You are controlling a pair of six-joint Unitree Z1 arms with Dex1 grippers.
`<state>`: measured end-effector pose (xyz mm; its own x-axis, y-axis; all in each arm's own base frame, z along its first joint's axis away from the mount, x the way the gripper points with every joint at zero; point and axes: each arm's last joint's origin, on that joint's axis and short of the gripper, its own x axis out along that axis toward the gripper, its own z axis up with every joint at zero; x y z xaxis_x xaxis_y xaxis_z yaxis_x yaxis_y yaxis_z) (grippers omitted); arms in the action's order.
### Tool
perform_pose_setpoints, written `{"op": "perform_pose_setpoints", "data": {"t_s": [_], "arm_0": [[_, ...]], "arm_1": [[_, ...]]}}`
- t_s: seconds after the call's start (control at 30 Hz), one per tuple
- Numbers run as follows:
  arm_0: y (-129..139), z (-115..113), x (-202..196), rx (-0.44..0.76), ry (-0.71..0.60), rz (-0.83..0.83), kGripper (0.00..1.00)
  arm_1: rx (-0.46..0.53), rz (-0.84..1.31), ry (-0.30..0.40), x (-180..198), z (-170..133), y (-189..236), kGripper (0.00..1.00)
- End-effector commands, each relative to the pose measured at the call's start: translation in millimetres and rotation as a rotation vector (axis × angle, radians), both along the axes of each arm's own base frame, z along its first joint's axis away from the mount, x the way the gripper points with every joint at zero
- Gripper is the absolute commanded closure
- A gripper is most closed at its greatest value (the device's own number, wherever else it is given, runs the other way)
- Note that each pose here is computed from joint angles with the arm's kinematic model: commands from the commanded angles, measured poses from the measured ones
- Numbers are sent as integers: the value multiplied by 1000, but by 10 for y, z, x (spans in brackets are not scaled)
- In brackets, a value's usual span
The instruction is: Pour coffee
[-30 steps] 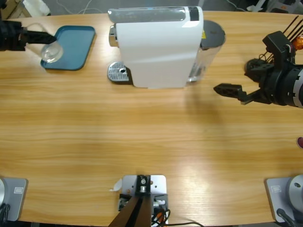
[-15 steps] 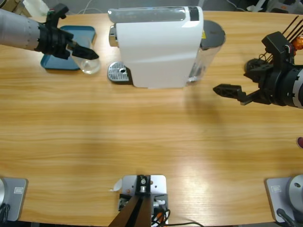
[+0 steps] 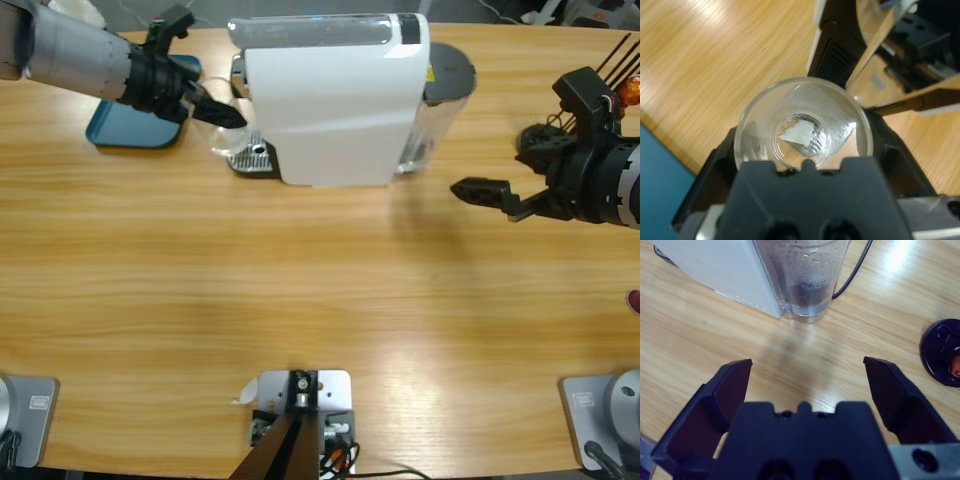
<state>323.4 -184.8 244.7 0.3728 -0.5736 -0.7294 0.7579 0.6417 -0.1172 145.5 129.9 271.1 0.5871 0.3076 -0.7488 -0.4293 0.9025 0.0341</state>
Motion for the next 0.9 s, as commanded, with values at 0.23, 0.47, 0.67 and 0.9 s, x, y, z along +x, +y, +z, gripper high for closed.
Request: {"op": "perform_pose_setpoints", "data": {"t_s": [0.23,0.47,0.67,0.9], "arm_0": [[-170,-308,115,34,65,-45,469],[-227,-324,127,27,63,-71,469],[-310,-311,89,24,58,-95,460],[-303,-328,66,23,70,-101,9]], "arm_1": [[-30,6,36,9,-131,-11,0],[-30,6,36,9,-131,-11,0],[-30,7,36,11,-132,-8,0],[-29,7,35,6,-131,-14,0]]}}
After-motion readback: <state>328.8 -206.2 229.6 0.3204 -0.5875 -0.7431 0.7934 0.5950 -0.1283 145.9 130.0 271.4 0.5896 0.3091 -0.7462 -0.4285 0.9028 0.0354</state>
